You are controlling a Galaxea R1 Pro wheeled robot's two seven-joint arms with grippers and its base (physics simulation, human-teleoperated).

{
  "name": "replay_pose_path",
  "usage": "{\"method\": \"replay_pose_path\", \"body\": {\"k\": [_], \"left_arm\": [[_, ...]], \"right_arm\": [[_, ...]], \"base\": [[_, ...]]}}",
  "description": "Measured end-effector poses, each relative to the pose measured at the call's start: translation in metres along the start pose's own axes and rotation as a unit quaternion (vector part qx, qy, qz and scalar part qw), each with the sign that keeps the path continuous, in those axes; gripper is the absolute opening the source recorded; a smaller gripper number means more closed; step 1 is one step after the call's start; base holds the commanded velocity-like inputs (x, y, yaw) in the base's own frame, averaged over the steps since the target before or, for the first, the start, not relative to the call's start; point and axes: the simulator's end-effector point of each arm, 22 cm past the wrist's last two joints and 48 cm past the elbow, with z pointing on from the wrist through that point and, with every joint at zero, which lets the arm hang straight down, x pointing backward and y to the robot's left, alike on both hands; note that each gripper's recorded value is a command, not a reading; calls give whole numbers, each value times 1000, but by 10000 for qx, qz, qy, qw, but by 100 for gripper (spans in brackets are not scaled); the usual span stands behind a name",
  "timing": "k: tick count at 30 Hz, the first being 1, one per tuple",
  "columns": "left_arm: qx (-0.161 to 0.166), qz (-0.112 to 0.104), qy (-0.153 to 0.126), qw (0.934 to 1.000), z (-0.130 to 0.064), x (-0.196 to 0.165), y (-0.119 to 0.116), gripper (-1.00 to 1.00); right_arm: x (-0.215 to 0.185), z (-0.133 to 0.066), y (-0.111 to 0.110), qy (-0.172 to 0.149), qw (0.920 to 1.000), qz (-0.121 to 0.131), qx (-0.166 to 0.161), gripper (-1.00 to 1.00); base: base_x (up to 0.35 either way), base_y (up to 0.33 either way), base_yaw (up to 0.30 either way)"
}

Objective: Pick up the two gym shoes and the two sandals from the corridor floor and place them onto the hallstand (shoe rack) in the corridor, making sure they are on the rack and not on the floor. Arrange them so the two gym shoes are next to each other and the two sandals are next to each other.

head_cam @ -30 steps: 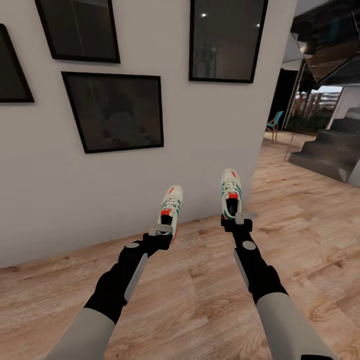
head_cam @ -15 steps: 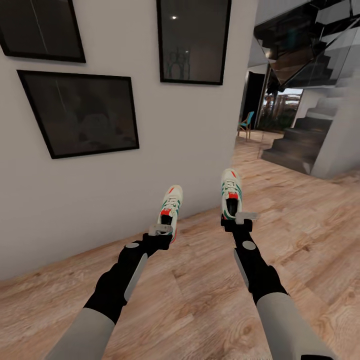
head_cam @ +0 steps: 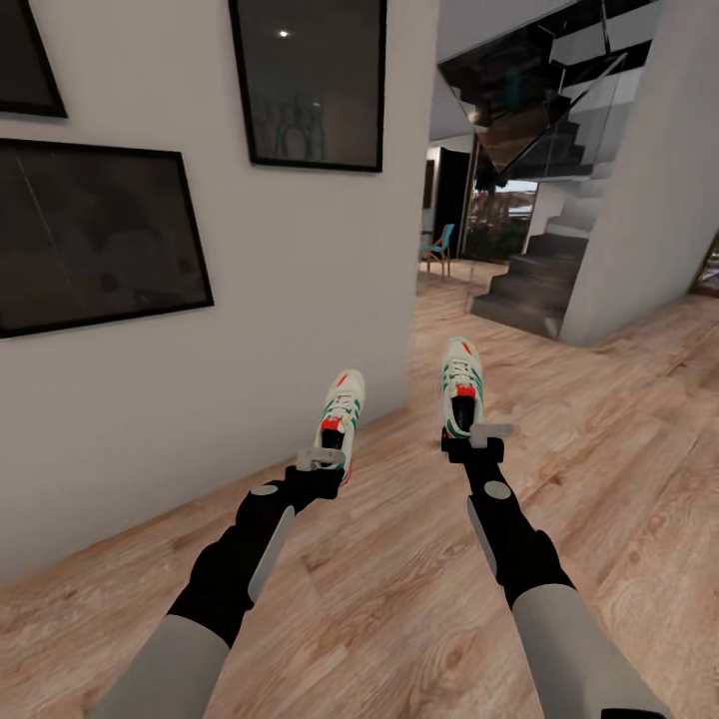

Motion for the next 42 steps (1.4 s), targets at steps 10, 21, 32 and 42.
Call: {"method": "replay_pose_path", "body": {"k": [10,21,32,42], "left_arm": [[-1,6,-18,10000,-1,-2,0,-100],[-1,12,-37,10000,-3,-4,-1,-100],[-1,19,-57,10000,-4,-6,-1,-100],[1,25,-75,10000,-5,-8,-2,-100]], "right_arm": [[-3,-1,0,-19,10000,3,2,-100],[-5,-1,-1,-40,10000,6,4,-100],[-8,-2,-1,-60,10000,8,6,-100],[-11,-3,-2,-79,10000,9,8,-100]], "base": [[245,-167,-286],[245,-167,-286],[245,-167,-286],[261,-160,-286]]}}
